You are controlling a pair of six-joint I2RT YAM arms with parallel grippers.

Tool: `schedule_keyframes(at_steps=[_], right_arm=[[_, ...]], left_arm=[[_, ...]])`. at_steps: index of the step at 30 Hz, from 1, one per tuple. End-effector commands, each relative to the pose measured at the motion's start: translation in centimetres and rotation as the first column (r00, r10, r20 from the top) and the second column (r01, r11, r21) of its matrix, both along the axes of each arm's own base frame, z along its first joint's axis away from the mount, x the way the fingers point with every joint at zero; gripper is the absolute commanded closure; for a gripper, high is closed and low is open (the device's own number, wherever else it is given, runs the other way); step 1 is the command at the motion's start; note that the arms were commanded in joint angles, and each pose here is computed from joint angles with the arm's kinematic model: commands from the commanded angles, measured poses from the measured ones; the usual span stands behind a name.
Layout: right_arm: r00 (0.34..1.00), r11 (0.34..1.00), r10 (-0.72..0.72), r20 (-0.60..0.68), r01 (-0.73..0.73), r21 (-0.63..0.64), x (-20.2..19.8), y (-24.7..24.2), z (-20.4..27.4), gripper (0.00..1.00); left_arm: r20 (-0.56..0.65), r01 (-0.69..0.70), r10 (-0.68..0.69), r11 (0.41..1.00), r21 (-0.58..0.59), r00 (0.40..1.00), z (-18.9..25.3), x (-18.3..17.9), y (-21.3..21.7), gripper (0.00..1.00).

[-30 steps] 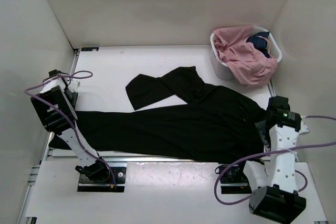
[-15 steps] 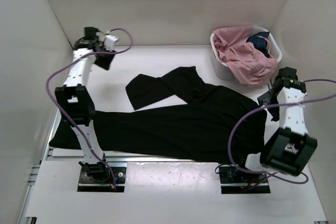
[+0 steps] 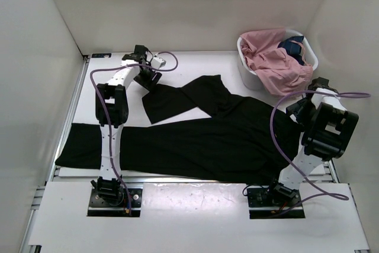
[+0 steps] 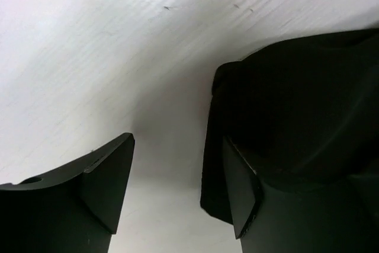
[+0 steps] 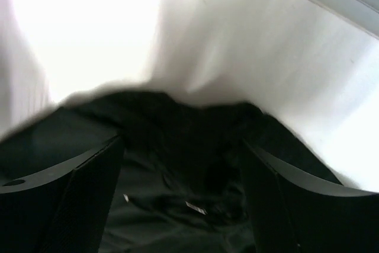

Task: Fold and stack the trousers
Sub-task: Flatten the trousers out

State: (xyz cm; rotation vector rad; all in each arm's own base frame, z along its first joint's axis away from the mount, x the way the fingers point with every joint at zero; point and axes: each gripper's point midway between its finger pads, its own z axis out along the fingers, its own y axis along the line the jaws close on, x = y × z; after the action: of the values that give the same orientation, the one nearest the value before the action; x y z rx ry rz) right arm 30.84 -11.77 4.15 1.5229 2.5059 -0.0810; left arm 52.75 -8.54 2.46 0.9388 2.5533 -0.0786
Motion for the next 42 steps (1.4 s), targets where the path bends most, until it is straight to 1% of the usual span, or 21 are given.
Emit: schedule_keyframes(at_steps=[1, 3, 7, 9, 12, 14, 15, 16, 17, 19, 21, 25, 26, 28, 29, 32, 33, 36, 37, 40, 42], right_arm=[[0.999, 1.0, -0.027, 0.038, 0.027, 0.009, 2.1, -0.7, -0.4, 0.19], [0.999, 1.0, -0.029, 0.025, 0.029, 0.004, 2.0, -0.9, -0.7, 0.22], [0.998, 0.999, -0.05, 0.024, 0.05, -0.001, 1.7, -0.9, -1.5, 0.44], [0.998, 0.998, -0.061, 0.02, 0.06, 0.013, 1.7, -0.7, -1.8, 0.53], [0.997, 0.997, -0.068, 0.025, 0.067, 0.024, 1.8, -0.5, -1.8, 0.73], [0.997, 0.997, -0.069, 0.019, 0.069, 0.017, 1.4, -0.4, -1.6, 0.83], [0.997, 0.998, -0.069, 0.036, 0.069, 0.011, 1.5, -0.5, -1.0, 0.93], [0.997, 0.998, -0.069, 0.036, 0.069, 0.011, 1.3, -0.4, -0.9, 0.98], [0.997, 0.998, -0.069, 0.045, 0.069, 0.008, 1.4, -0.4, -0.6, 1.0], [0.996, 0.998, -0.067, 0.064, 0.066, 0.011, 1.3, -0.2, 0.0, 1.0], [0.994, 0.998, -0.055, 0.095, 0.055, 0.009, 1.6, 0.2, 0.8, 1.0], [0.99, 0.999, -0.033, 0.135, 0.033, 0.002, 1.7, 0.6, 2.1, 1.0], [0.991, 1.0, -0.024, 0.134, 0.025, 0.0, 1.7, 0.6, 2.1, 1.0], [0.987, 1.0, -0.009, 0.161, 0.009, -0.001, 2.0, 1.1, 3.0, 1.0], [0.987, 1.0, 0.01, 0.159, -0.01, -0.004, 2.1, 1.5, 3.0, 1.0], [0.988, 0.999, 0.034, 0.149, -0.035, 0.0, 1.8, 2.4, 2.9, 1.0], [0.988, 0.999, 0.043, 0.149, -0.044, 0.0, 1.9, 2.7, 2.9, 1.0], [0.987, 0.999, 0.053, 0.149, -0.053, 0.0, 1.8, 3.1, 2.9, 1.0], [0.987, 0.998, 0.062, 0.149, -0.062, 0.0, 1.8, 3.4, 2.9, 1.0], [0.986, 0.997, 0.08, 0.148, -0.08, -0.003, 1.9, 3.7, 2.9, 1.0], [0.986, 0.997, 0.08, 0.147, -0.08, -0.002, 1.6, 3.8, 2.9, 1.0]], left_arm=[[-0.071, 0.026, -0.029, 0.999, -0.044, 0.997, -0.8, -2.3, -1.5, 0.28], [-0.138, 0.048, -0.058, 0.996, -0.078, 0.989, -1.5, -4.4, -2.6, 0.34], [-0.239, 0.051, -0.067, 0.996, -0.073, 0.969, -2.2, -7.1, -2.2, 0.86], [-0.273, 0.048, -0.062, 0.997, -0.059, 0.96, -2.2, -8.0, -1.9, 0.86], [-0.179, 0.023, -0.018, 0.999, 0.023, 0.984, 0.8, -6.2, -0.5, 0.86], [-0.01, -0.045, 0.046, 0.991, 0.124, 0.999, 5.0, -3.0, 2.1, 0.86], [0.056, -0.061, 0.052, 0.985, 0.163, 0.997, 6.7, -1.9, 3.3, 0.86], [0.129, -0.088, 0.057, 0.964, 0.251, 0.99, 8.7, -0.7, 6.0, 0.86], [0.247, -0.124, 0.053, 0.951, 0.282, 0.968, 12.3, 1.0, 6.8, 0.86], [0.361, -0.195, 0.041, 0.896, 0.4, 0.932, 16.3, 2.1, 10.4, 0.86], [0.488, -0.252, 0.018, 0.873, 0.418, 0.873, 21.4, 2.9, 11.3, 0.86], [0.571, -0.284, -0.002, 0.866, 0.411, 0.821, 26.9, 1.4, 12.1, 0.86], [0.53, -0.241, -0.01, 0.884, 0.401, 0.848, 25.0, 0.4, 11.6, 0.86], [0.521, -0.203, -0.034, 0.897, 0.391, 0.853, 25.4, -2.5, 11.3, 0.86], [0.402, -0.14, -0.053, 0.889, 0.436, 0.914, 20.4, -5.0, 11.6, 0.86], [0.265, -0.069, -0.062, 0.886, 0.458, 0.962, 15.4, -10.6, 12.1, 0.86], [0.143, -0.021, -0.054, 0.88, 0.474, 0.988, 11.0, -14.5, 12.9, 0.86], [0.0, 0.006, -0.007, 0.882, 0.472, 1.0, 5.9, -19.4, 14.4, 0.86], [-0.055, 0.009, 0.02, 0.883, 0.47, 0.998, 4.1, -21.3, 14.9, 0.8], [-0.091, -0.05, 0.104, 0.885, 0.463, 0.99, 2.8, -22.4, 16.5, 0.52], [-0.075, -0.1, 0.147, 0.895, 0.435, 0.986, 3.9, -21.9, 17.1, 0.43]])
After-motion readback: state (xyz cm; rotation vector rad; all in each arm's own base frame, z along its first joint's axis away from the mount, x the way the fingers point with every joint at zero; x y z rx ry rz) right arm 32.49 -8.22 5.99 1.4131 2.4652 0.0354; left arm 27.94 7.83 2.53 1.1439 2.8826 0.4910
